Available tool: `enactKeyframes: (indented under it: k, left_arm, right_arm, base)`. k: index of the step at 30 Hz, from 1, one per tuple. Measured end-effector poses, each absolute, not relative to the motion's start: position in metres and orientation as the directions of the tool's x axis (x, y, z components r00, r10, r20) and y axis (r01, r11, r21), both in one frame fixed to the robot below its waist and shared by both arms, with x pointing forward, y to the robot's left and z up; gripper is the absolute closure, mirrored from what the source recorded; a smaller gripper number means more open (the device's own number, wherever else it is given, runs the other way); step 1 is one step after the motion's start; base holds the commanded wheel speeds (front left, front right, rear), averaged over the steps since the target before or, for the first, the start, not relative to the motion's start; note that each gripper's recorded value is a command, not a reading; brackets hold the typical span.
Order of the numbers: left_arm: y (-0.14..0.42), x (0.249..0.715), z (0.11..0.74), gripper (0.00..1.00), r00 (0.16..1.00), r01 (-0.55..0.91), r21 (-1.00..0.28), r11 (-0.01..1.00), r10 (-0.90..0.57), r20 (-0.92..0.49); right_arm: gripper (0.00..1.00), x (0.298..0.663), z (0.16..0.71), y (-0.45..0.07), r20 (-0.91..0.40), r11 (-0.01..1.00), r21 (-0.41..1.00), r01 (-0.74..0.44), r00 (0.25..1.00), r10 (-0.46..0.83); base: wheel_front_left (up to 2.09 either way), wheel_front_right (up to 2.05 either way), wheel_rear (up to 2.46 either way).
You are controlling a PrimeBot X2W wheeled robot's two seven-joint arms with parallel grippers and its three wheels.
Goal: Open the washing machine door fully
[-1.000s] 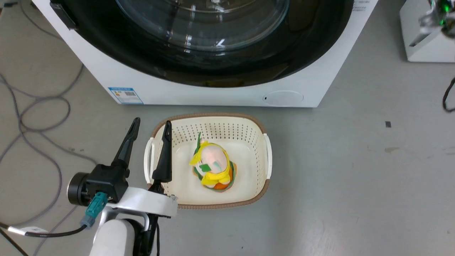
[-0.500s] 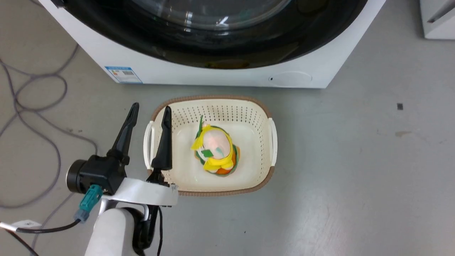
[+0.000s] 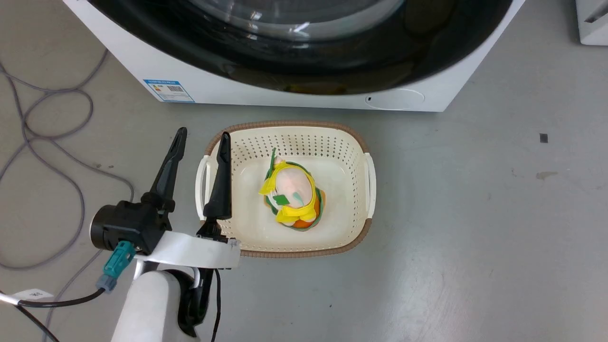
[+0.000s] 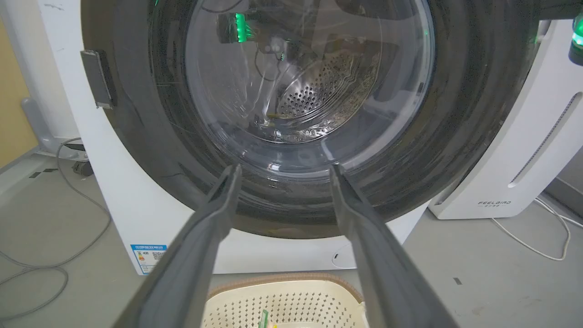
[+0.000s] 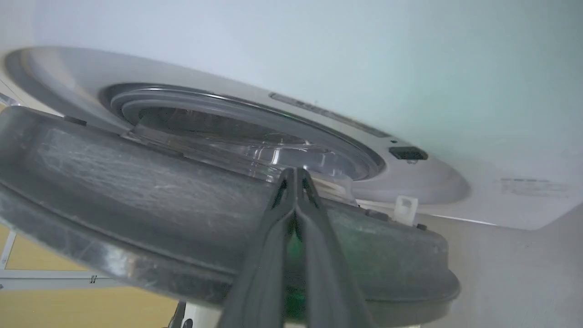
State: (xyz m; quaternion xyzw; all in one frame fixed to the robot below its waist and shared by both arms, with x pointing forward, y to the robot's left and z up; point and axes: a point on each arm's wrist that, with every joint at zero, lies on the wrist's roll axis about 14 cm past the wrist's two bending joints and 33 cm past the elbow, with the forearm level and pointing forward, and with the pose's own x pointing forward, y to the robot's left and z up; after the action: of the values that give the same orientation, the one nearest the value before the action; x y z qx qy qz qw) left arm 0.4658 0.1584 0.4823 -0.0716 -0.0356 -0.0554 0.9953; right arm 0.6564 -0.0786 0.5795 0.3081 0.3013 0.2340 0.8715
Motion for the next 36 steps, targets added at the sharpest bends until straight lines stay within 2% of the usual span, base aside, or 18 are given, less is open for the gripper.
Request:
enactKeyframes:
  k: [11, 18, 36]
  left_arm:
    - [0.156, 0.462, 0.493, 0.00, 0.989, 0.120, -0.140, 0.983, -0.107, 0.100]
    - [0.158, 0.446, 0.502, 0.00, 0.990, 0.113, -0.135, 0.984, -0.099, 0.104]
    - [0.173, 0.388, 0.523, 0.00, 0.990, 0.068, -0.117, 0.991, -0.052, 0.131]
  right_arm:
    - [1.00, 0.622, 0.559, -0.063, -0.465, 0.691, 0.683, -0.235, 0.590, 0.660]
    - [1.00, 0.584, 0.545, -0.052, -0.492, 0.661, 0.713, -0.233, 0.506, 0.709]
    - [1.00, 0.458, 0.539, 0.013, -0.382, 0.461, 0.830, -0.313, 0.283, 0.880]
  base:
    - [0.00, 0.00, 0.00]
    - [0.00, 0.00, 0.00]
    - [0.00, 0.00, 0.00]
